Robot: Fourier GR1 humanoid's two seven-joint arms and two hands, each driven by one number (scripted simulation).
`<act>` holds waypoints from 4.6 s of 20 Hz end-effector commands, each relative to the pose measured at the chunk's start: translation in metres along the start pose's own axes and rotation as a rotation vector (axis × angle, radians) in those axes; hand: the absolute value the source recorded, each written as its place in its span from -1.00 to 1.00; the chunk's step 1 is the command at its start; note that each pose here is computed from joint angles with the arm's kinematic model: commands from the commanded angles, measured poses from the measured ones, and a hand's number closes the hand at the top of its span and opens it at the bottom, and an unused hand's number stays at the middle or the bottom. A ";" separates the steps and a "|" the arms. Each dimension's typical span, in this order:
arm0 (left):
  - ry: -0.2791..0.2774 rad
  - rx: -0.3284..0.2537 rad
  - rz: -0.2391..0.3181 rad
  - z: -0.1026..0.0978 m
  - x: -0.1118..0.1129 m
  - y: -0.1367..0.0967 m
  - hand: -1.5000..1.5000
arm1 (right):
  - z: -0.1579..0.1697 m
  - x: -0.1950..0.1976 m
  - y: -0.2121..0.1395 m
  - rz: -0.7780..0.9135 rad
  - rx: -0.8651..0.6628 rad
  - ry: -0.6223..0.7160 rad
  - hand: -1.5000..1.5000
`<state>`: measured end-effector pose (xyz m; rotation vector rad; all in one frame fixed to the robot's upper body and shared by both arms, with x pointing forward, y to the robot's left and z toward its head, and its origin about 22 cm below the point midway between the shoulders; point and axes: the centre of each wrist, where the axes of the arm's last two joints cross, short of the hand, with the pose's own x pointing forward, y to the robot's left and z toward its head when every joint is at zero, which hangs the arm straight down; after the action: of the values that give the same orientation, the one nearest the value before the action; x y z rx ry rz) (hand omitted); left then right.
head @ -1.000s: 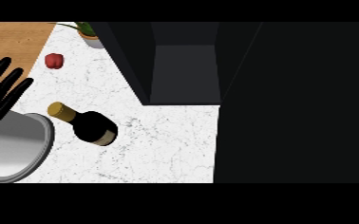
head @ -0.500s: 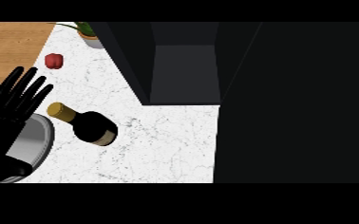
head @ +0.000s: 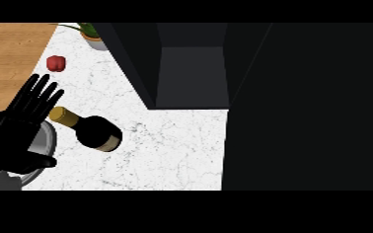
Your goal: Pick up the wine, place it into the cabinet and close the cabinet
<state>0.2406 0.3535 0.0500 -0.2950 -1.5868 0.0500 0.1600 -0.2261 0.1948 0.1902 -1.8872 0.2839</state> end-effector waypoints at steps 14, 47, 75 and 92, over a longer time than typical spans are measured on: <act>0.032 -0.044 0.025 -0.009 -0.057 0.030 -1.00 | 0.019 0.034 0.000 -0.024 0.040 -0.080 -1.00; 0.071 -0.052 0.075 -0.018 -0.138 0.019 -1.00 | 0.026 0.035 0.013 -0.028 0.036 -0.068 -1.00; -0.227 0.142 -0.165 0.019 -0.139 -0.016 1.00 | 0.005 0.021 0.010 -0.020 0.015 -0.039 -1.00; -0.327 0.015 -0.082 0.018 -0.037 -0.084 1.00 | 0.002 0.021 -0.009 -0.037 0.024 -0.043 -1.00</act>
<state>0.2193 0.2710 -0.0007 -0.1838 -1.9311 0.0808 0.1581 -0.2283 0.2023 0.1486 -1.8962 0.2770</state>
